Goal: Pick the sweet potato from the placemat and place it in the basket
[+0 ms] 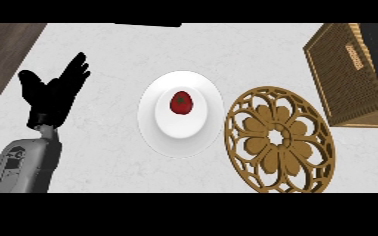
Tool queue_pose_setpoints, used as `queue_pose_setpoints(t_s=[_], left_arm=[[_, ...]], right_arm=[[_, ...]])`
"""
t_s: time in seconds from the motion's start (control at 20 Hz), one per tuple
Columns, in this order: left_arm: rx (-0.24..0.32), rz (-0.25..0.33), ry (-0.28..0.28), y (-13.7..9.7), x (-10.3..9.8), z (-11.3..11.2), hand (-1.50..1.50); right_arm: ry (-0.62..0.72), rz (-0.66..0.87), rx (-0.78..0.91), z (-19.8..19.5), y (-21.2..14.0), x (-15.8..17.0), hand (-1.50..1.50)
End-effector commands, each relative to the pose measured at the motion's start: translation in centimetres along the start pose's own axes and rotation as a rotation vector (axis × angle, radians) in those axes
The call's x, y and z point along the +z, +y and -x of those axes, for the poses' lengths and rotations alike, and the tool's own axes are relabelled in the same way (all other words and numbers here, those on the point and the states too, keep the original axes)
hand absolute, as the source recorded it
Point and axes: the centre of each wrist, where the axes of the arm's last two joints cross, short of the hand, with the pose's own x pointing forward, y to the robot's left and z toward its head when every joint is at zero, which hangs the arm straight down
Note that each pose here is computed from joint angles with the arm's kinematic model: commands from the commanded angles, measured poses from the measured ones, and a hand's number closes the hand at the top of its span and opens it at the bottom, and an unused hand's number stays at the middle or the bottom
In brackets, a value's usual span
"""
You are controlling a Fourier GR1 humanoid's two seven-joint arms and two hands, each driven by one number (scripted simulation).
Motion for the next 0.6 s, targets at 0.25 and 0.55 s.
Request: queue_pose_setpoints(t_s=[0.25,0.55], left_arm=[[0.013,-0.020,0.022,0.8,1.3,2.5,0.00],[-0.004,-0.016,0.003,0.6,0.1,0.4,0.00]], right_arm=[[0.330,0.114,-0.100,4.1,1.5,-3.1,-1.50],[0.295,0.080,-0.091,5.1,3.1,-0.7,-1.50]])
